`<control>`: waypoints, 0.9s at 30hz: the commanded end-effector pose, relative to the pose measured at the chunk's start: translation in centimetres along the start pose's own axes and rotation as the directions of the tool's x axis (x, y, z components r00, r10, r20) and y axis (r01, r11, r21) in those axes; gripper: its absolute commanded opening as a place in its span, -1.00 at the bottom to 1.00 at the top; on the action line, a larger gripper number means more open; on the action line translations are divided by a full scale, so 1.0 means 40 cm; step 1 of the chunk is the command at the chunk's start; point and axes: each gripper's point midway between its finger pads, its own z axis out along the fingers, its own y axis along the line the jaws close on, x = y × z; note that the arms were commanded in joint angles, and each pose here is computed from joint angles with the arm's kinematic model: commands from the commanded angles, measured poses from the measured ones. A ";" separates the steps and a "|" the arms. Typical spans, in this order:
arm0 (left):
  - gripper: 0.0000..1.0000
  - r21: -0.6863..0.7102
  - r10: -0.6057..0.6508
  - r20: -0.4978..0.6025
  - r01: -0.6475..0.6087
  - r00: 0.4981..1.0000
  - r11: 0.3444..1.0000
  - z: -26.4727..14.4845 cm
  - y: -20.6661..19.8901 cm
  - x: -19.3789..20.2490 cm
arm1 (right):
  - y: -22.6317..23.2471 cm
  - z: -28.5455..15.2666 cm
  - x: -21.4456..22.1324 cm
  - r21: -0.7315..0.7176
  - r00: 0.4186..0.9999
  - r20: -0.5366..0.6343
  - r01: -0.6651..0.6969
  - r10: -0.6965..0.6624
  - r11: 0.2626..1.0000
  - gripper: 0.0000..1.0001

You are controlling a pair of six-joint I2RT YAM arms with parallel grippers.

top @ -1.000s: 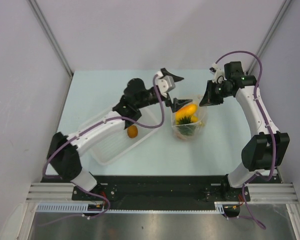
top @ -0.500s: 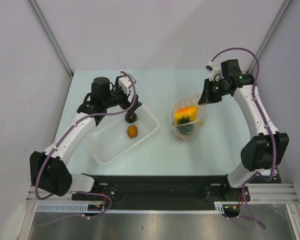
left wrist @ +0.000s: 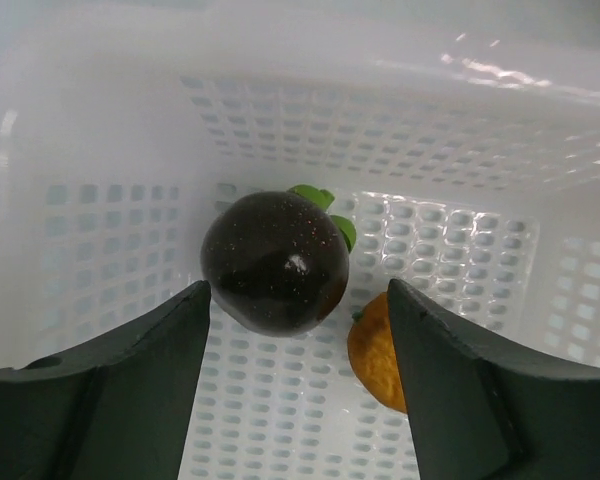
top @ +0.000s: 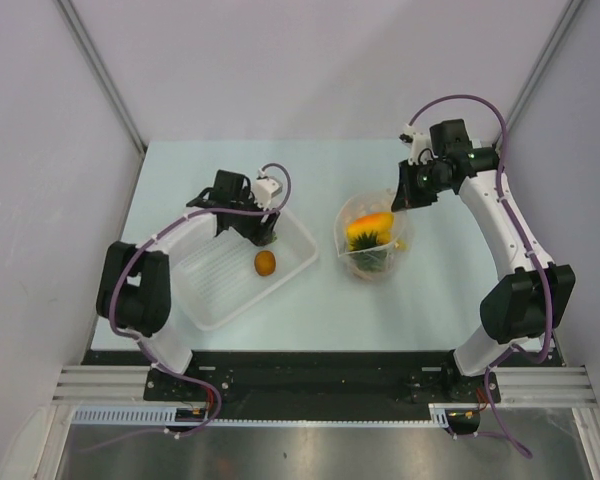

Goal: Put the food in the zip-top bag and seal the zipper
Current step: Pick up the fake fruit from the bin.

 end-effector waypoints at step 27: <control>0.84 0.021 0.058 -0.035 -0.058 0.998 0.998 0.084 -0.011 0.021 | 0.007 -0.023 -0.027 0.016 0.998 0.047 0.040 -0.041 0.999 -1.00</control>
